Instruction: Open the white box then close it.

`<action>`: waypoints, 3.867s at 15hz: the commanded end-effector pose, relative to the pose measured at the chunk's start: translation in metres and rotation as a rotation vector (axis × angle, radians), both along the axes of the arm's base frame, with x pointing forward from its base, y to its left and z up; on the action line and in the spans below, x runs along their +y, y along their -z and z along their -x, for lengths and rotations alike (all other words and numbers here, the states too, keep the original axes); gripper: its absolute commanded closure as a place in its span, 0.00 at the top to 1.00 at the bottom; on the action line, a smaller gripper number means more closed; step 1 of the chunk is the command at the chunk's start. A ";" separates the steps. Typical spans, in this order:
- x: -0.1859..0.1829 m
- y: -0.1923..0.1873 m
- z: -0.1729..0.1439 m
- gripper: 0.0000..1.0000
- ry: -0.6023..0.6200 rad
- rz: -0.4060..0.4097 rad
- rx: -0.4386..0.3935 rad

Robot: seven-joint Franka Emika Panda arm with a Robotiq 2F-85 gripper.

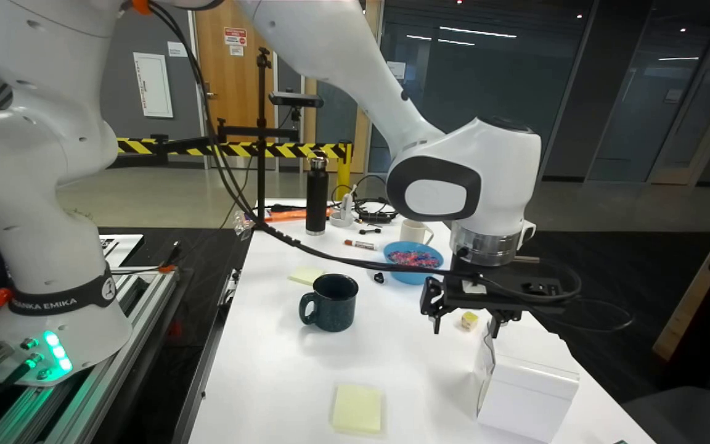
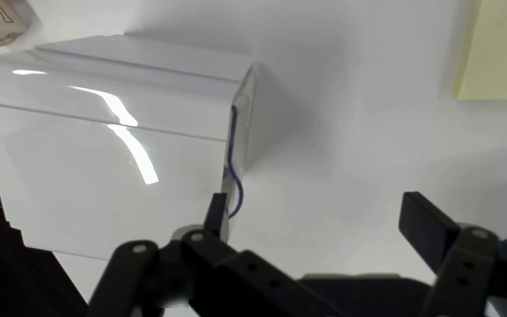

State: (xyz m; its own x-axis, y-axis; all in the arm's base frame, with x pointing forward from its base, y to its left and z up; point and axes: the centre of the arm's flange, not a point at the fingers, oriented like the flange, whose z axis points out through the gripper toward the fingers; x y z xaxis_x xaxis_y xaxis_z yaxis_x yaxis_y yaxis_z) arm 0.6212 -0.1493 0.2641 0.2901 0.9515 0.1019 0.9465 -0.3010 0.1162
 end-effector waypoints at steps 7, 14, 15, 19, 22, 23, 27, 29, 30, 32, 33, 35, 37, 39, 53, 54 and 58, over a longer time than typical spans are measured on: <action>-0.002 0.000 -0.002 1.00 -0.016 -0.020 0.009; -0.005 0.003 0.000 1.00 -0.012 -0.019 0.015; -0.005 0.004 0.000 1.00 -0.011 -0.019 0.017; -0.007 0.005 0.000 1.00 -0.008 -0.022 0.017; -0.005 0.006 -0.001 1.00 -0.013 -0.024 0.016; -0.004 0.006 -0.002 1.00 -0.015 -0.025 0.016; 0.000 0.007 -0.003 1.00 -0.020 -0.027 0.016; 0.000 0.008 -0.004 1.00 -0.019 -0.028 0.015; -0.001 0.008 -0.005 1.00 -0.019 -0.028 0.014; -0.001 0.009 -0.006 1.00 -0.018 -0.030 0.014; -0.001 0.009 -0.007 1.00 -0.018 -0.031 0.013; 0.000 0.010 -0.007 1.00 -0.019 -0.032 0.012; 0.000 0.011 -0.008 1.00 -0.019 -0.032 0.013; 0.000 0.012 -0.009 1.00 -0.019 -0.034 0.013; -0.004 0.014 -0.012 1.00 -0.017 -0.039 0.003; -0.004 0.015 -0.011 1.00 -0.017 -0.038 0.005; -0.007 0.017 -0.009 1.00 -0.013 -0.040 0.008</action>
State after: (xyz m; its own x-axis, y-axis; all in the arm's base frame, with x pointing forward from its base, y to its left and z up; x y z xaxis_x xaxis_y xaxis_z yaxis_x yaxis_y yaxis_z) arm 0.6264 -0.1483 0.2488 0.2900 0.9498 0.1178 0.9487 -0.3015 0.0956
